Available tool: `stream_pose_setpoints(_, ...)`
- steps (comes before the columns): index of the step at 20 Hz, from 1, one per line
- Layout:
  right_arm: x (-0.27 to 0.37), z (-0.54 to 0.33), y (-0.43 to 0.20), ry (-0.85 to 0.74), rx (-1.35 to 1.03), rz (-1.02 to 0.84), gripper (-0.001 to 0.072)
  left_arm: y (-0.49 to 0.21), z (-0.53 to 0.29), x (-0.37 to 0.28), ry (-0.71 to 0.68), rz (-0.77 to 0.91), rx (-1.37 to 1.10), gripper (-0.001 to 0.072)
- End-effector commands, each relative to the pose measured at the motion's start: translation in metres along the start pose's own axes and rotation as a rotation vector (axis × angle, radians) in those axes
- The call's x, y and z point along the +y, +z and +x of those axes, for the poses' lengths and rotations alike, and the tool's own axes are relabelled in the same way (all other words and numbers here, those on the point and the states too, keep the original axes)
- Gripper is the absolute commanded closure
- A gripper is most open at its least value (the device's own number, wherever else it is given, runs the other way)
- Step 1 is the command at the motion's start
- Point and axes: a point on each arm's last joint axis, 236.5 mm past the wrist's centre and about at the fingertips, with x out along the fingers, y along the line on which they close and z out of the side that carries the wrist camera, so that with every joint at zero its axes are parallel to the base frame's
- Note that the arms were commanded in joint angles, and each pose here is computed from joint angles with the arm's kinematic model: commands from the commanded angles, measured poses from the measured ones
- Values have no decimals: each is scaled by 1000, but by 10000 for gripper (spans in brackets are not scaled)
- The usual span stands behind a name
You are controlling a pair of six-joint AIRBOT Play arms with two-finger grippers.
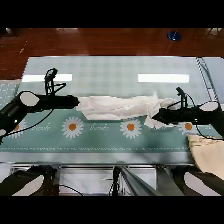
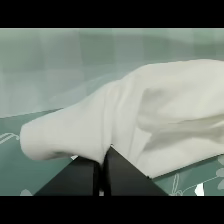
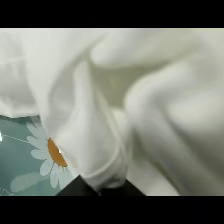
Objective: Fold the shirts.
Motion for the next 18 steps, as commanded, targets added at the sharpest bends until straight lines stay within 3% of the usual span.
stream_pose_setpoints(1, 29, -9, 5, 17, -22, -94, 695, 15, -10, -4, 4, 39, -34, 682)
stream_pose_setpoints(5, 94, -125, 61, 28, -330, -253, 695, 106, -96, -32, 49, 211, -308, 682)
stream_pose_setpoints(10, 185, -323, 92, -55, -859, -424, 695, 200, -315, -90, 103, 333, -839, 682)
stream_pose_setpoints(13, 232, -394, 77, -101, -1019, -532, 696, 192, -417, -129, 127, 410, -1031, 682)
stream_pose_setpoints(18, 295, -458, 41, -91, -1191, -651, 695, 130, -487, -179, 124, 529, -1096, 682)
